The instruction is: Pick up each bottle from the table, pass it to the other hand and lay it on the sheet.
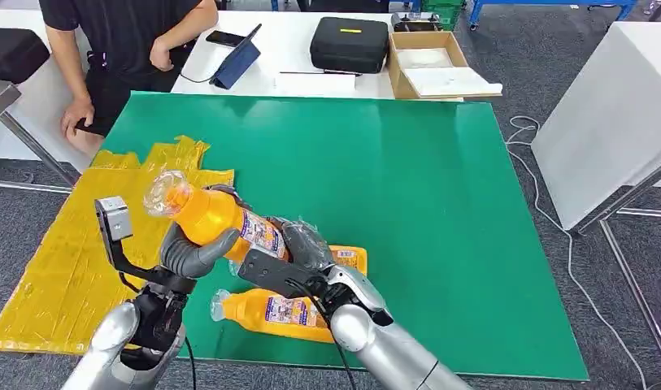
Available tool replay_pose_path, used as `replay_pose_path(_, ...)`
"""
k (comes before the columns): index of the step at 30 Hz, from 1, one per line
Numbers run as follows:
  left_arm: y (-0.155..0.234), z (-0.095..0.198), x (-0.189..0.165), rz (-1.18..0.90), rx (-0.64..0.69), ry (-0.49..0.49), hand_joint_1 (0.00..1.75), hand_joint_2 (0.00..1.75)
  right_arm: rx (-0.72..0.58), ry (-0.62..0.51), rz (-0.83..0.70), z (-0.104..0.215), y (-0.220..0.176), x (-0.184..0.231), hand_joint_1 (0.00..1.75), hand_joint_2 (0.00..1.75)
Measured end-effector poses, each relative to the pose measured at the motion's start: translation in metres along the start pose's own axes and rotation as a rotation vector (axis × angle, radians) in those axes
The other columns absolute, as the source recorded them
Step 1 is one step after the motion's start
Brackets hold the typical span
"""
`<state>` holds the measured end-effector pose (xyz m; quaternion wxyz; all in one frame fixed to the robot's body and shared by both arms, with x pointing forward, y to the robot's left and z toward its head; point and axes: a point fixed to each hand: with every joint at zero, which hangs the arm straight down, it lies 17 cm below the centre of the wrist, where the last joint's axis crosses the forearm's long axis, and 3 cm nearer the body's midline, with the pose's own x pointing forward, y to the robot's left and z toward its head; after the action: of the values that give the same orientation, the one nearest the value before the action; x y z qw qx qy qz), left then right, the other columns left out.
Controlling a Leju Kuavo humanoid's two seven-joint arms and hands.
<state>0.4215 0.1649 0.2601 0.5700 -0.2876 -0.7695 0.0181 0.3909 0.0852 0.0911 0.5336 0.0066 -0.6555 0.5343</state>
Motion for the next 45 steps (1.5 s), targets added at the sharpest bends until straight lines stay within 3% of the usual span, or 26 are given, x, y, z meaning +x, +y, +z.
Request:
replay_pose_path(1,0.000,0.000,0.000,0.000,0.000,0.000,1.75,1.75,0.000,0.000,0.000,0.000,0.000,0.000,1.75,1.75)
replay_pose_path(2,0.000,0.000,0.000,0.001,0.000,0.000,1.75,1.75,-0.001,0.000,-0.001,0.000,0.000,0.000,1.47,1.75)
replay_pose_path(3,0.000,0.000,0.000,0.002,0.000,-0.001,1.75,1.75,-0.001,0.000,-0.001,0.000,0.000,0.000,0.00,1.75)
replay_pose_path(4,0.000,0.000,0.000,0.001,0.001,-0.001,1.75,1.75,-0.001,0.000,-0.001,0.000,-0.001,0.000,0.00,0.00)
replay_pose_path(14,-0.004,0.001,0.009,0.008,-0.015,-0.030,1.75,1.75,-0.062,0.023,-0.029,0.007,-0.017,-0.014,0.00,0.00)
replay_pose_path(22,0.001,0.008,0.021,0.013,-0.032,-0.073,1.75,1.75,-0.166,0.043,-0.069,0.037,-0.054,-0.032,0.00,0.00)
replay_pose_path(26,0.007,0.013,0.017,0.001,-0.029,-0.052,1.75,1.75,-0.235,0.055,-0.075,0.045,-0.084,-0.040,0.00,0.00)
replay_pose_path(36,0.013,0.017,0.014,-0.004,-0.033,-0.041,1.75,1.75,-0.293,0.061,-0.083,0.055,-0.103,-0.045,0.00,0.00)
replay_pose_path(45,0.046,0.022,0.023,-0.195,0.059,-0.079,1.75,1.75,-0.351,0.026,-0.104,0.074,-0.122,-0.047,0.00,0.00)
